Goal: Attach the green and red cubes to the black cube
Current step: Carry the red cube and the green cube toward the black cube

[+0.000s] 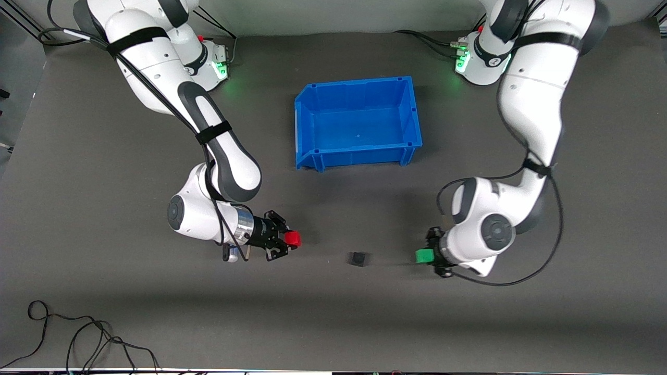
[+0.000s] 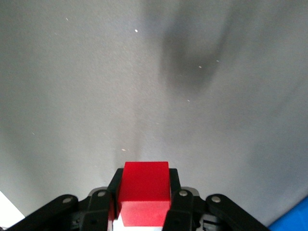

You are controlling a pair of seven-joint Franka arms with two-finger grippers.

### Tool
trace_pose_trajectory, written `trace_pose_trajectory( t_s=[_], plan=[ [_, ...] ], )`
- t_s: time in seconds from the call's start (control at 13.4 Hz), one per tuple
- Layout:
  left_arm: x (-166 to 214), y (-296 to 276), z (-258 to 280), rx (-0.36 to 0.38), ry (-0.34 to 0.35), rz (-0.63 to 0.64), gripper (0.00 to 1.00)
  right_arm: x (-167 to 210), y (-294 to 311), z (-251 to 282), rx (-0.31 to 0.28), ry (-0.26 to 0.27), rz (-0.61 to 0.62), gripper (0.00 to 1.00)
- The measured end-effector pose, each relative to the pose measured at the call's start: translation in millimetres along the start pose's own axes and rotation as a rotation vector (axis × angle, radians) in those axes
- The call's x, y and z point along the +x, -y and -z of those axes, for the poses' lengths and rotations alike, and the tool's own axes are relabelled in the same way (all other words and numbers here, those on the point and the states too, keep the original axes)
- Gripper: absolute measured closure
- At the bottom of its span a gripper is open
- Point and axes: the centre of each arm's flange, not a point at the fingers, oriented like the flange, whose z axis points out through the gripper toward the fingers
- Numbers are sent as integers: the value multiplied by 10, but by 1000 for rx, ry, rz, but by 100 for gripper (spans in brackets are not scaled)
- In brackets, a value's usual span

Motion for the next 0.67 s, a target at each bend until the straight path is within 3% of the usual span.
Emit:
trace_pose_trajectory(
  t_s=[0.3, 0.67],
  plan=[
    [-522, 87, -215, -100, 68, -52, 60, -27, 140, 32, 14, -82, -54, 60],
    [-771, 282, -415, -92, 72, -92, 60, -190, 300, -90, 57, -156, -151, 60]
  ],
)
